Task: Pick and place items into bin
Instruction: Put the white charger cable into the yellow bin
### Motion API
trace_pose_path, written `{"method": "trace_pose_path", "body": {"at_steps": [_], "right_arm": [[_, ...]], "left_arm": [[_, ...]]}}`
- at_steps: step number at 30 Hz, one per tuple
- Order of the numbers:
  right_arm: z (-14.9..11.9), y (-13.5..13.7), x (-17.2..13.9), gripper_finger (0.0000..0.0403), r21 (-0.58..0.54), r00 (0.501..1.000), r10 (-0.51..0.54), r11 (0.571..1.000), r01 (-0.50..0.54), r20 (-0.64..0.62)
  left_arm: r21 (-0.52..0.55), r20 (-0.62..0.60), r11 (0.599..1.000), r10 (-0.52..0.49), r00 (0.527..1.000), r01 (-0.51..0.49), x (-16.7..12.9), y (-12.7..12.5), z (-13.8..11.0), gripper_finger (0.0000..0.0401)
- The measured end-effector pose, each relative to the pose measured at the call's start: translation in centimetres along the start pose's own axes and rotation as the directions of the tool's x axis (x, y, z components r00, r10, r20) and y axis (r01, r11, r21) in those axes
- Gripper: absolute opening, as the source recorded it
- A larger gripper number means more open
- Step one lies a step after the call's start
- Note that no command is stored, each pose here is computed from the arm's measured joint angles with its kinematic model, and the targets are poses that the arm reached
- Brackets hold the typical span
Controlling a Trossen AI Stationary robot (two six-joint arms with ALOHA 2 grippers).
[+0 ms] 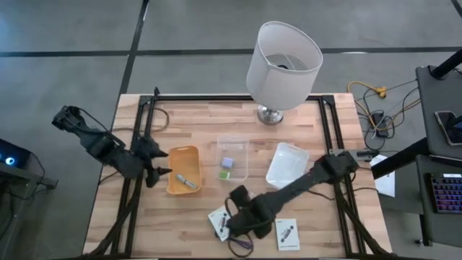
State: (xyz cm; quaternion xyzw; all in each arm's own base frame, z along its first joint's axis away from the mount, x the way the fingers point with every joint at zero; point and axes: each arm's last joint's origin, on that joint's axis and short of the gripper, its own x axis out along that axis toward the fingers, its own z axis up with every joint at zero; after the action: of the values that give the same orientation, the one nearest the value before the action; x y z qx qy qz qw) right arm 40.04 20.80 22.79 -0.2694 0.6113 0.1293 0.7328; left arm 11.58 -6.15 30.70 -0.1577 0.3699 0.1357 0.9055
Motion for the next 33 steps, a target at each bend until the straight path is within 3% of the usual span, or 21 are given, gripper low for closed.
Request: {"method": "trace_pose_path", "body": {"at_steps": [4, 8, 12, 21, 27, 33], "right_arm": [[-1.8, 0.2, 2.3, 0.0231, -0.063, 1.0, 0.012, 0.998, -0.013, -0.018], [-2.7, -0.5, 2.0, 0.0231, -0.096, 0.994, 0.062, 0.994, -0.054, 0.09], [-4.0, -1.1, 4.5, 0.0231, -0.106, 0.996, 0.091, 0.99, -0.088, 0.018], [-4.9, -1.8, 6.9, 0.0228, -0.118, 0.991, 0.122, 0.986, -0.116, 0.048], [-4.6, -2.1, 7.7, 0.0205, -0.105, 0.987, 0.127, 0.988, -0.116, 0.099], [-4.8, -2.0, 8.5, 0.017, -0.105, 0.974, 0.205, 0.975, -0.195, 0.092]], "left_arm": [[0.017, -0.018, 1.0, 0.022, 1.0, -0.022, 1.0, -0.9, 0.0, 0.0292], [0.007, 0.005, 1.0, 0.018, 1.0, -0.018, 1.3, -1.5, 0.3, 0.0292], [0.001, 0.011, 1.0, 0.011, 1.0, -0.011, 1.5, -1.7, 0.4, 0.0292], [-0.009, 0.022, 1.0, -0.003, 1.0, 0.003, 1.1, -1.4, 0.4, 0.0292], [-0.017, 0.049, 1.0, 0.006, 0.999, -0.005, 0.8, -1.1, 0.5, 0.0292], [-0.021, 0.055, 1.0, 0.002, 0.998, -0.001, 0.6, -1.0, 0.5, 0.0292]]}}
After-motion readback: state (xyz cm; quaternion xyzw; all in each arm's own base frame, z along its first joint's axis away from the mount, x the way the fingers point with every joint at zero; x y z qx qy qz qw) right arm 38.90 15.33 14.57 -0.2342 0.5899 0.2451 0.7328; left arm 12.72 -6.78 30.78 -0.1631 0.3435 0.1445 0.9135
